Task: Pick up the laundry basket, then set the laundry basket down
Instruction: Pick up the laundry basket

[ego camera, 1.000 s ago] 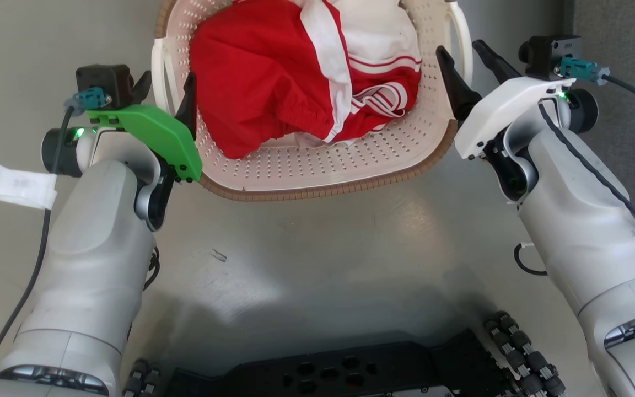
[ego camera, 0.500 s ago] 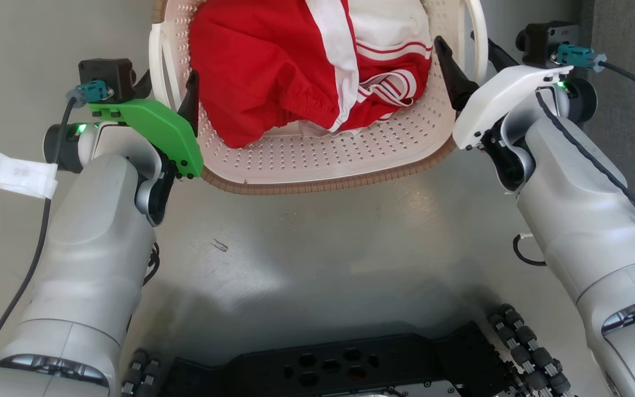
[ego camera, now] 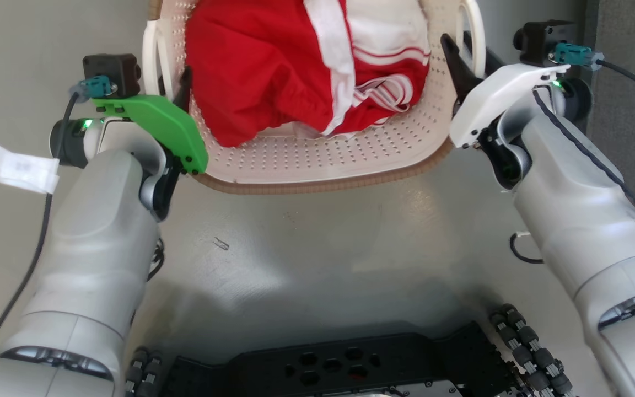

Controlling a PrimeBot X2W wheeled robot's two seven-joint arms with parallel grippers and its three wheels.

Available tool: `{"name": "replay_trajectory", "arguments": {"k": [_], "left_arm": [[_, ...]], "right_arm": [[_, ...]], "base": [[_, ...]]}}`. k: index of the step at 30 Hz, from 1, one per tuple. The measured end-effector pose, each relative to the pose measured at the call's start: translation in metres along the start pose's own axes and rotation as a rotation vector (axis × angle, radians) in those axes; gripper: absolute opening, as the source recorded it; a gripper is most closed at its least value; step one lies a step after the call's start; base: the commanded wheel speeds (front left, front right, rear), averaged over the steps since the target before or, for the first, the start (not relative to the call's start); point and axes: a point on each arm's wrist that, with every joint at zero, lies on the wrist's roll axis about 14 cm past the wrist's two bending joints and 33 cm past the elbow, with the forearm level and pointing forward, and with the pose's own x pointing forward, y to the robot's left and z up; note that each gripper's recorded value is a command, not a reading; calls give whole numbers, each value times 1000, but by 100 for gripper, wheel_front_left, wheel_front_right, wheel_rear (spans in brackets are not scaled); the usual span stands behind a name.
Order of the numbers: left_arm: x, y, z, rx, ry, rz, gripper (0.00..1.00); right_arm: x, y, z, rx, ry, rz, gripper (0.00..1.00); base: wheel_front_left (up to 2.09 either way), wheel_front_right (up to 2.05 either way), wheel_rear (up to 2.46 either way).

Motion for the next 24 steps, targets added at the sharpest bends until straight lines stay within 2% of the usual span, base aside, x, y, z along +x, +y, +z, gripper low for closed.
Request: {"name": "replay_trajectory", "arguments": {"k": [13,24], "left_arm": [[-5,-6,7,9,-17,-3,0],[-25,-17,29,13,-51,-5,0]], "right_arm": [[-4,12,6,4,-12,18,0],[-25,22,26,-15,-48,26,0]], "base": [[0,0,0],[0,0,0]]}}
